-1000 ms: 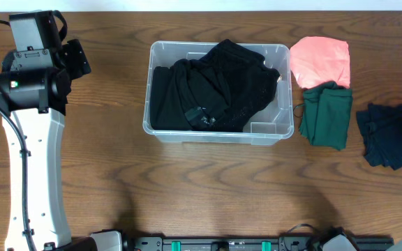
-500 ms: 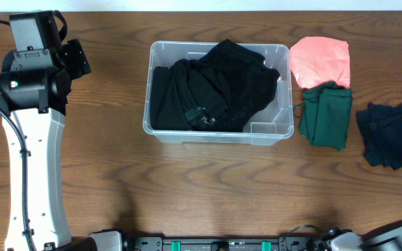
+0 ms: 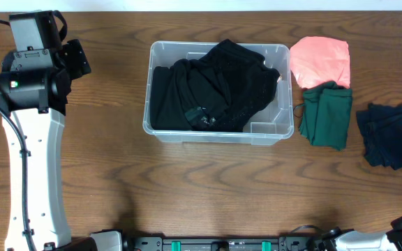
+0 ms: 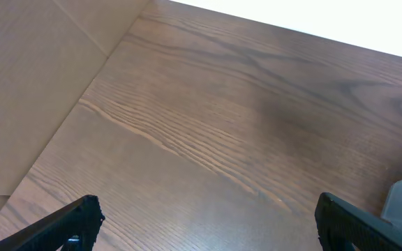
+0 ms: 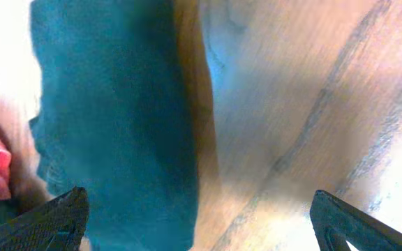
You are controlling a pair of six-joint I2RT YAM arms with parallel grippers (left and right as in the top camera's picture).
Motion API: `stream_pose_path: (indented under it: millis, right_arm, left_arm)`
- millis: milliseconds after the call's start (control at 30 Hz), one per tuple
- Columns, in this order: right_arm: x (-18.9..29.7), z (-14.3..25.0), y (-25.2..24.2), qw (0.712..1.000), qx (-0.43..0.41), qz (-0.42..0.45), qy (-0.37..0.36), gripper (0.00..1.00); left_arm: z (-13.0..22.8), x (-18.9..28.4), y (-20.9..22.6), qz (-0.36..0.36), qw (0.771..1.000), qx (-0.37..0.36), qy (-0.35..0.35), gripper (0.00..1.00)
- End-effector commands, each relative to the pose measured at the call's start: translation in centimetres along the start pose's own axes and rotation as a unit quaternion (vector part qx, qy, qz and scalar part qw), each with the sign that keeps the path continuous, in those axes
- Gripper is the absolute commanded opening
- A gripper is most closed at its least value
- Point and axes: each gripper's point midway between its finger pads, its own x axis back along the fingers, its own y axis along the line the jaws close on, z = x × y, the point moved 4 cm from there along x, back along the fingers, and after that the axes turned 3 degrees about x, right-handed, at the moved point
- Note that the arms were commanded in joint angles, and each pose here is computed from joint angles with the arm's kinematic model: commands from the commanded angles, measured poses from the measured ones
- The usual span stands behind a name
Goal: Pack container
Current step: 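Lower the right gripper and grasp the navy garment's edge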
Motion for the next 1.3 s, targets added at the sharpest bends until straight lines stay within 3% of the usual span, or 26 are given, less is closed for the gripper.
stream_pose_path:
  millis: [0, 200, 433, 900, 1267]
  right_arm:
    - [-0.9, 0.2, -1.3, 1.0, -0.004, 0.021, 0.009, 0.99]
    - [-2.6, 0.8, -1.5, 0.999, -0.011, 0.014, 0.027, 0.99]
    - [-4.2, 2.0, -2.2, 0.995, -0.079, 0.019, 0.056, 0.99]
    - [-5.5, 2.7, 1.6, 0.993, -0.029, -0.086, 0.078, 0.99]
    - [-7.2, 3.5, 1.2, 0.99, -0.038, -0.092, 0.096, 0.99]
  left_arm:
    - [-0.2, 0.0, 0.3, -0.007, 1.0, 0.008, -0.002, 0.98]
    - [-0.2, 0.0, 0.3, -0.007, 1.0, 0.008, -0.002, 0.98]
    - [-0.2, 0.0, 0.3, -0.007, 1.0, 0.008, -0.002, 0.98]
    - [-0.2, 0.0, 0.3, -0.007, 1.0, 0.008, -0.002, 0.98]
    - [-0.2, 0.0, 0.3, -0.007, 1.0, 0.008, -0.002, 0.98]
